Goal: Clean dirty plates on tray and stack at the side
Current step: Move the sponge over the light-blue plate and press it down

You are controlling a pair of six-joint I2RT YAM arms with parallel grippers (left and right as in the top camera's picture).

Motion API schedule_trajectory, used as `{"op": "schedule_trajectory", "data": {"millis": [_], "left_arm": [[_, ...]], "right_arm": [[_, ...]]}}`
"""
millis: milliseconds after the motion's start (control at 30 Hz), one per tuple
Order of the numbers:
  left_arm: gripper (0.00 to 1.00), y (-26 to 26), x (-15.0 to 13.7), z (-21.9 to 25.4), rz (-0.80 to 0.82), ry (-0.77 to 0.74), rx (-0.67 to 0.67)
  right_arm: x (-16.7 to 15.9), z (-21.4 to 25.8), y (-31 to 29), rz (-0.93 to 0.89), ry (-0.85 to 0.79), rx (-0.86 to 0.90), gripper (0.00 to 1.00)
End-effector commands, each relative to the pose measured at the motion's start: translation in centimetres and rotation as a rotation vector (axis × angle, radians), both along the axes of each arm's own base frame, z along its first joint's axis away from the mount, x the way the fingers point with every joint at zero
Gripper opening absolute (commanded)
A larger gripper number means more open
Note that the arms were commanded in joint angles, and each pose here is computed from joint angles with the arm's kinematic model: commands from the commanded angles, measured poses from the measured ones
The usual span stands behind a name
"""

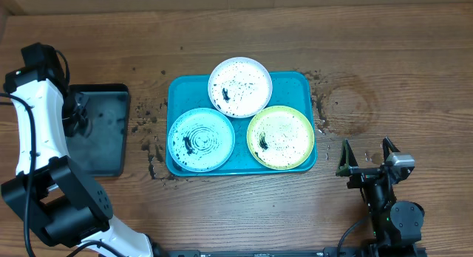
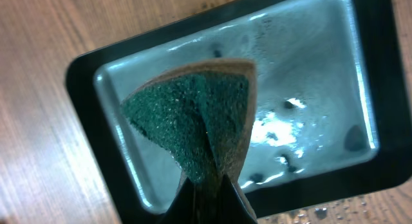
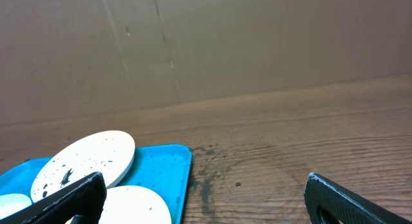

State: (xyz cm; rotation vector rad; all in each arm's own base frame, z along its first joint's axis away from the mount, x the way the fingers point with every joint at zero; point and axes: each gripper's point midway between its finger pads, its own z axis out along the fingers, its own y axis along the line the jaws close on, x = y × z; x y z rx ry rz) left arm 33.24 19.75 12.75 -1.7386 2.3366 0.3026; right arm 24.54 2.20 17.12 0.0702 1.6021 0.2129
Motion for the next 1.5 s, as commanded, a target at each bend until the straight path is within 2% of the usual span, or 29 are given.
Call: {"op": "schedule_trajectory", "data": {"millis": [0,100,333,567,833,1100,1467], "left_arm": [[0.04,-1.0,0.5,-0.7,-0.013,-0.032,0.000],[0.05,-1.2,0.3,-1.5,-0.019,-0.021,0.002],[0.04,-1.6,0.6,3.6,-0.043,-0.081,0.012],[0.04,-7.5,2.5,9.2,-0.327,-0.256,-0.074],[0.04,-17.1,2.6,12.8,-0.591,-0.333,-0.079],[0.04,-26.4,3.2,10.5,-0.838,-0.281,-0.128],[0.04,-30.5,3.8,0.6,-0.916,0.011,-0.209]], "right_arm": [[0.0,-0.2,-0.1,-0.003,-0.005,-0.003,1.00],[0.0,-0.2,-0.1,-0.003,-0.005,-0.003,1.00],[0.0,-0.2,-0.1,-0.003,-0.004,-0.003,1.00],[0.0,-0.2,-0.1,-0.003,-0.005,-0.003,1.00],[0.0,-0.2,-0.1,-0.003,-0.004,-0.003,1.00],[0.0,-0.2,-0.1,-0.003,-0.004,-0.003,1.00],[0.0,-0.2,-0.1,-0.003,-0.004,-0.003,1.00]]}}
